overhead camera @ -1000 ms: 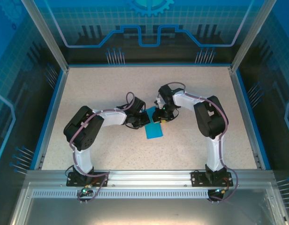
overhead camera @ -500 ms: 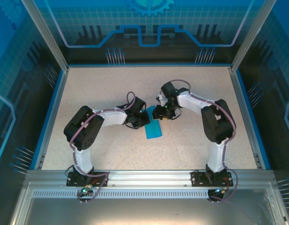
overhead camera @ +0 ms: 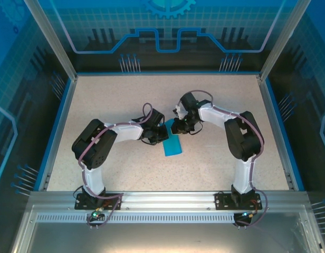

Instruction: Fold a paper plane with a square sheet of paper (pick it up from the middle)

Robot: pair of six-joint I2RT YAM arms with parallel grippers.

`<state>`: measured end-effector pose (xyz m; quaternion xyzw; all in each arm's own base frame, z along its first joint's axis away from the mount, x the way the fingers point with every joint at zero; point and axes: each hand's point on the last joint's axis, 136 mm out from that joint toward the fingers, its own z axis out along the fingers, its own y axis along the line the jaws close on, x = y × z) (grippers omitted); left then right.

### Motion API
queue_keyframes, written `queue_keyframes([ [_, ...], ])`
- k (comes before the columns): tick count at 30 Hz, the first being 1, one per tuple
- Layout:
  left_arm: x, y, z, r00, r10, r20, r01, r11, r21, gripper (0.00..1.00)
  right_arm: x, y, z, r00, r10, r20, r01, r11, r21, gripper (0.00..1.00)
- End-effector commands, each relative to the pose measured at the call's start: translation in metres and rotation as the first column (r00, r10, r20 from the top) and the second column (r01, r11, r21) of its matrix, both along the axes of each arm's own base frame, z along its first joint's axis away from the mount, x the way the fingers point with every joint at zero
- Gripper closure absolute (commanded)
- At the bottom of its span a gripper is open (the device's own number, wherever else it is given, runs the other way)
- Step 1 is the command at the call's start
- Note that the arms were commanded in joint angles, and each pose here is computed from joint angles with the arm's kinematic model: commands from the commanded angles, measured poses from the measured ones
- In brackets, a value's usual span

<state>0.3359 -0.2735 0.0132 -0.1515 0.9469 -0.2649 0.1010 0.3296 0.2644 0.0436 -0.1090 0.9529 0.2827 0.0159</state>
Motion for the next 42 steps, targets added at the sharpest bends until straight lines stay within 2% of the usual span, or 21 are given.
queue_keyframes([
  [1,-0.029,0.022,-0.041,0.992,-0.004,-0.126,0.022,0.99,0.143,0.92,-0.012,-0.001,-0.015,0.998,0.017,-0.063,-0.015,1.0,0.021,0.84],
  [13,-0.036,0.028,-0.049,0.988,0.005,-0.154,0.021,0.986,0.167,0.92,-0.009,-0.043,-0.059,0.992,-0.053,-0.113,0.041,0.994,-0.1,0.85],
  [17,-0.035,0.026,-0.049,0.988,0.0,-0.154,0.026,0.986,0.166,0.92,-0.007,-0.033,-0.042,0.996,-0.038,-0.084,0.031,0.996,-0.078,0.86],
  [21,-0.034,0.024,-0.047,0.989,-0.003,-0.15,0.028,0.986,0.165,0.92,-0.005,-0.016,-0.001,1.0,-0.024,-0.019,0.025,0.999,0.023,0.86],
  [24,-0.035,0.023,-0.047,0.989,-0.008,-0.15,0.033,0.985,0.167,0.92,-0.013,-0.01,0.013,1.0,-0.005,-0.02,0.007,0.997,0.07,0.85],
  [32,-0.035,0.026,-0.048,0.989,0.003,-0.151,0.024,0.983,0.18,0.92,-0.046,-0.021,-0.023,0.991,-0.004,-0.134,0.009,0.999,0.038,0.85],
  [37,-0.036,0.027,-0.049,0.988,0.007,-0.152,0.022,0.982,0.185,0.92,-0.051,-0.039,-0.044,0.986,-0.041,-0.162,0.036,0.999,-0.033,0.86],
  [39,-0.036,0.028,-0.049,0.988,0.008,-0.153,0.021,0.982,0.186,0.92,-0.052,-0.041,-0.042,0.987,-0.046,-0.157,0.041,0.999,-0.032,0.86],
  [42,-0.036,0.027,-0.049,0.988,0.004,-0.152,0.025,0.982,0.186,0.93,-0.053,-0.03,-0.019,0.994,-0.017,-0.111,0.022,0.999,0.048,0.85],
])
